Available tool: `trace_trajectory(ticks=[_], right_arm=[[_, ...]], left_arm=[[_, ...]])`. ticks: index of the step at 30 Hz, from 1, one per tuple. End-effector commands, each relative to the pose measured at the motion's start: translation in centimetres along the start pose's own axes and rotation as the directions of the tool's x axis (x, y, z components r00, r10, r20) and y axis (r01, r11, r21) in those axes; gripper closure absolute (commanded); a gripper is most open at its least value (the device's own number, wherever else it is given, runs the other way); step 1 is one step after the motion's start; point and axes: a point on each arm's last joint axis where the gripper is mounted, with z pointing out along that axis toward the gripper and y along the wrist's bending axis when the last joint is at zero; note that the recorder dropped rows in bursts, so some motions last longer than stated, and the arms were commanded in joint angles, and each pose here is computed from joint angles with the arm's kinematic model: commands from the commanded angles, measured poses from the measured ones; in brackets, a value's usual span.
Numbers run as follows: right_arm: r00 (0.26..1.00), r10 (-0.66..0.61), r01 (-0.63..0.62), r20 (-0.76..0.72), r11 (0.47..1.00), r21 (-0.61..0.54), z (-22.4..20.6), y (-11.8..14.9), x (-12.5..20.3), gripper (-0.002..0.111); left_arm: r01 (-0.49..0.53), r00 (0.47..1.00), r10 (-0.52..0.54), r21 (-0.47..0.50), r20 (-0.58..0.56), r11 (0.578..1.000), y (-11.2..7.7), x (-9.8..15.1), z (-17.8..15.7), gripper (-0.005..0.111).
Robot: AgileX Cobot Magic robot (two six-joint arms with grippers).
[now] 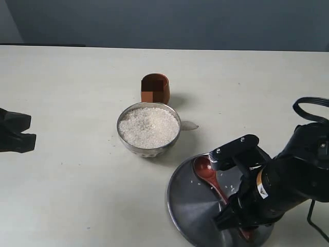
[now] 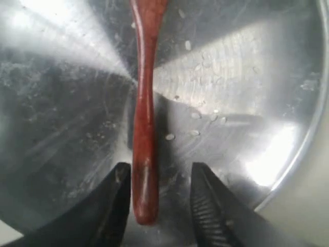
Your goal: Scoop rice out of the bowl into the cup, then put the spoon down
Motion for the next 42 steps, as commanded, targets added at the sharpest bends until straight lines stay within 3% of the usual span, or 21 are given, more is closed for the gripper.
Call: trace_trajectory(ticks=[1,5,8,10,11,15,19,29,35,42], right_arm=[[0.999,-0.02,0.02,0.029,1.0,0.003,-0.4,-0.2,0.0,0.064],[0.996,-0.028,0.029,0.089,1.0,-0.003,-1.6,-0.3,-0.1,0.069],[0.985,-0.042,0.044,0.168,0.999,-0.009,-3.2,-0.6,-0.1,0.087],[0.973,-0.034,0.041,0.228,0.999,-0.025,-4.6,-0.7,0.1,0.105],[0.967,-0.03,0.039,0.252,0.999,-0.031,-5.2,-0.8,0.2,0.108],[0.933,-0.01,0.033,0.359,0.998,-0.059,-8.1,-1.3,1.2,0.108],[0.877,0.001,0.039,0.481,0.996,-0.074,-11.1,-2.1,2.7,0.108],[0.692,0.039,0.048,0.721,0.994,-0.101,-16.4,-4.4,7.7,0.108],[0.595,-0.014,0.102,0.804,0.993,-0.058,-17.9,-5.3,10.0,0.108],[0.566,-0.076,0.142,0.821,0.99,-0.006,-17.1,-5.6,11.2,0.108]], left_arm=[[0.008,1.0,-0.008,0.005,-0.003,1.0,-0.1,0.2,0.1,0.106],[0.008,1.0,-0.008,0.007,-0.012,1.0,-0.1,0.2,0.1,0.106],[0.03,0.999,-0.029,0.024,-0.04,0.999,-0.3,0.5,0.0,0.106],[0.062,0.996,-0.06,0.044,-0.059,0.997,-0.5,0.6,0.0,0.106],[0.07,0.996,-0.066,0.05,-0.068,0.996,-0.5,0.7,0.0,0.106],[0.078,0.994,-0.072,0.069,-0.088,0.995,-0.7,1.0,-0.4,0.106],[0.06,0.998,-0.057,0.086,-0.034,0.995,-1.0,1.0,-2.1,0.106],[0.021,0.973,-0.059,0.172,0.225,0.985,-2.4,2.5,-8.9,0.106],[-0.047,0.949,-0.007,0.163,0.316,0.986,-2.7,4.1,-11.5,0.106],[-0.091,0.937,0.036,0.145,0.347,0.985,-2.8,5.5,-12.7,0.106]])
